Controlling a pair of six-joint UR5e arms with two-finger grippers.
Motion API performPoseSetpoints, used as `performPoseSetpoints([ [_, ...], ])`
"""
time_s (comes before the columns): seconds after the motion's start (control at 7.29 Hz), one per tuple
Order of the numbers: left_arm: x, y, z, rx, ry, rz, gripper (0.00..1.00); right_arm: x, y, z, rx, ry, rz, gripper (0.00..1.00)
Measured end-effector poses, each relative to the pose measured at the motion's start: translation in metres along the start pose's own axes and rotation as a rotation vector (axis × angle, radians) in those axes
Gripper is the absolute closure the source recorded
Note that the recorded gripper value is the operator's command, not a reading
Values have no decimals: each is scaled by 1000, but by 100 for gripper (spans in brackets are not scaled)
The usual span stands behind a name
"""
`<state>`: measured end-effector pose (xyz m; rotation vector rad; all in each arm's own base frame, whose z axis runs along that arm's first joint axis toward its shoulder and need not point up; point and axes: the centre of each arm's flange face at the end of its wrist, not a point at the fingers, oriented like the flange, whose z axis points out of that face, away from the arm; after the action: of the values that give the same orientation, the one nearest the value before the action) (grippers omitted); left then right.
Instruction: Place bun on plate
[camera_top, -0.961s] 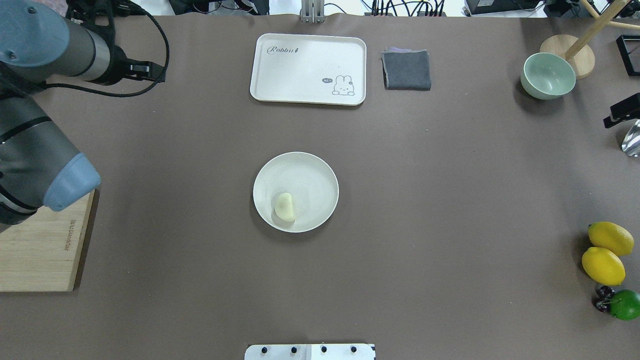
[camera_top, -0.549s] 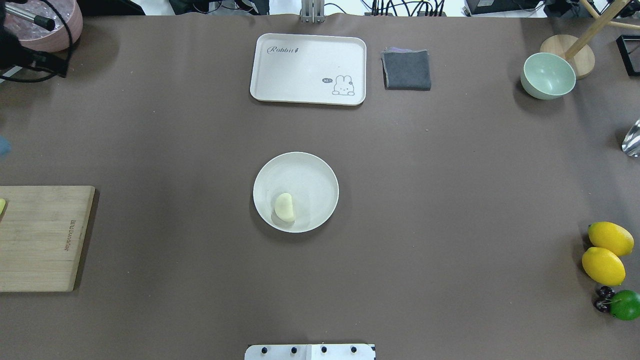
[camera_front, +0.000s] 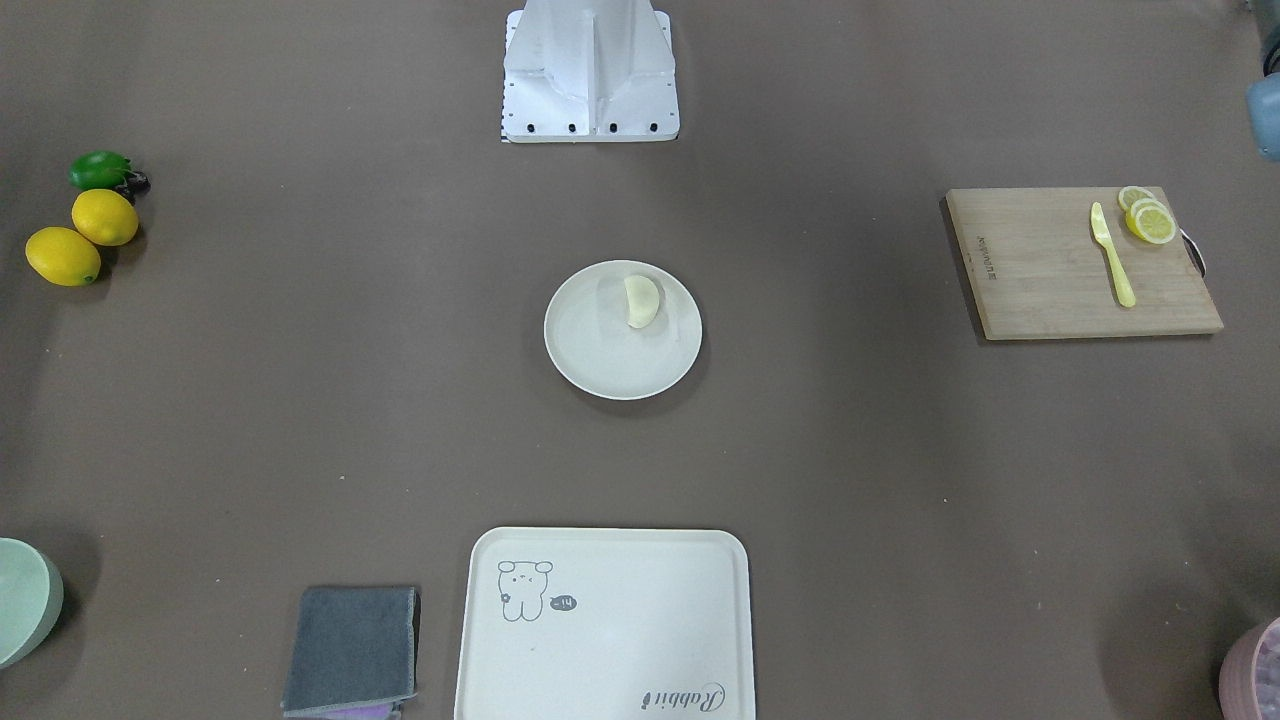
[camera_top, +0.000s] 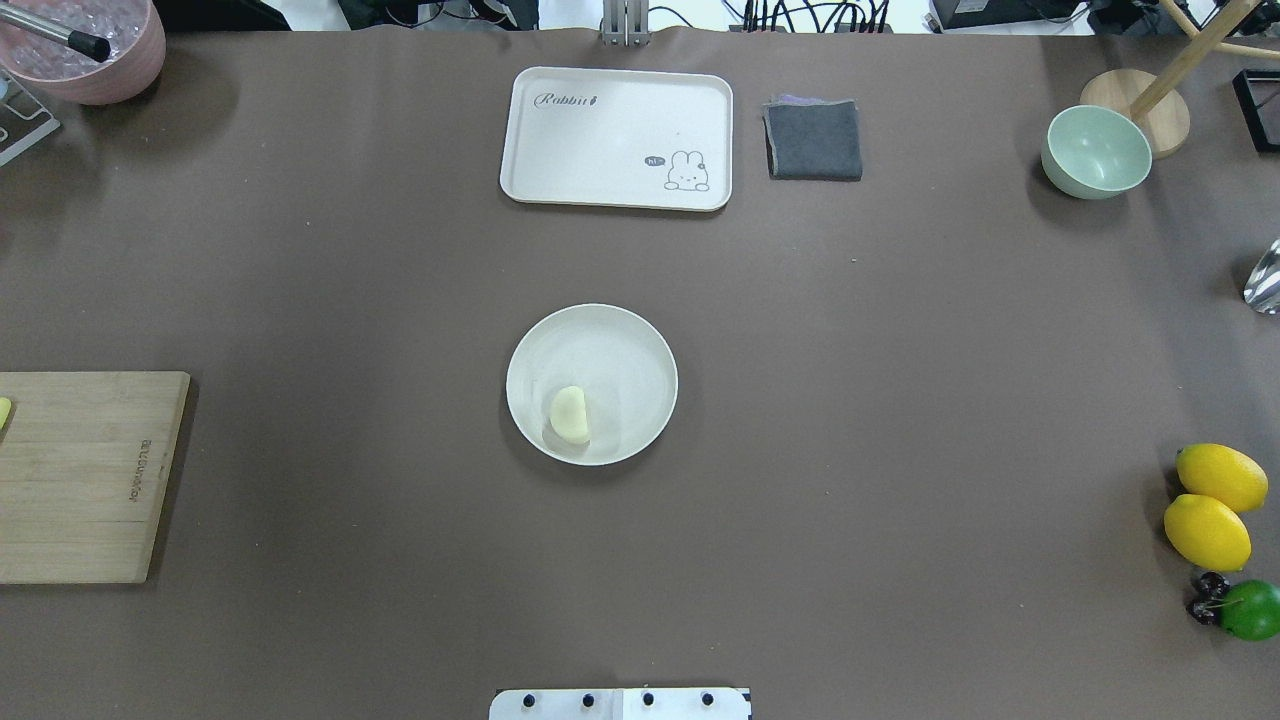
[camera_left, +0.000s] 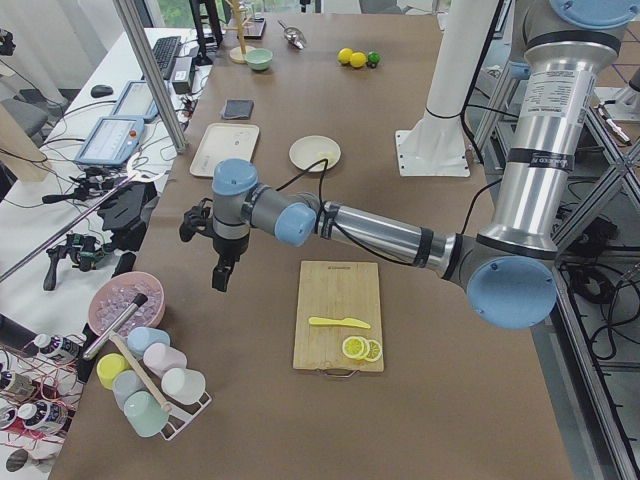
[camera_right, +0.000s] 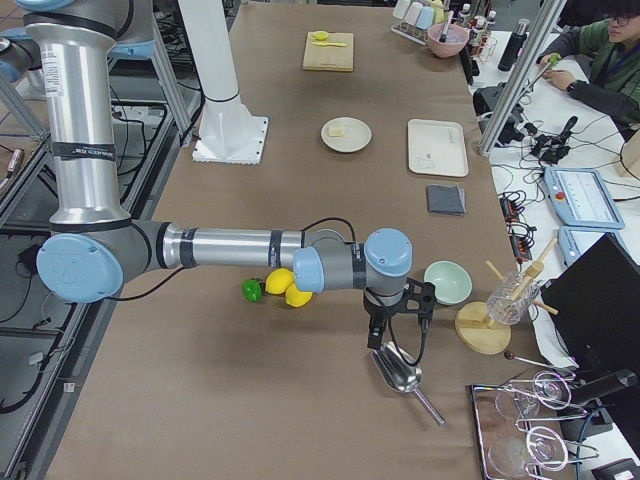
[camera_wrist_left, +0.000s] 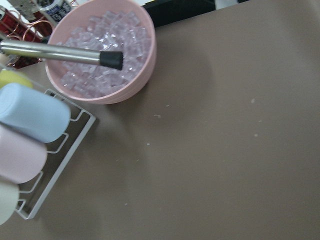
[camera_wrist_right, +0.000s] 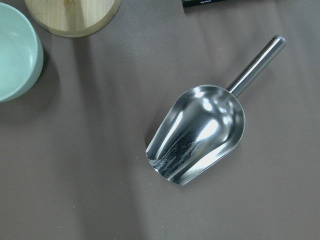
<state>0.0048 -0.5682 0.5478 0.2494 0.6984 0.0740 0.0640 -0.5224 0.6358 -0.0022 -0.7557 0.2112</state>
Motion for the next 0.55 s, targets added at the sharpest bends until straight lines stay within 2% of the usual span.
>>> performPoseSetpoints([
  [0.27, -32, 32, 6, -32, 27, 9, 2, -7, -21, -32, -67, 15, 26, 0],
  [0.55, -49, 56, 10, -48, 59, -15, 2, 2, -19, -49, -107, 14, -16, 0],
])
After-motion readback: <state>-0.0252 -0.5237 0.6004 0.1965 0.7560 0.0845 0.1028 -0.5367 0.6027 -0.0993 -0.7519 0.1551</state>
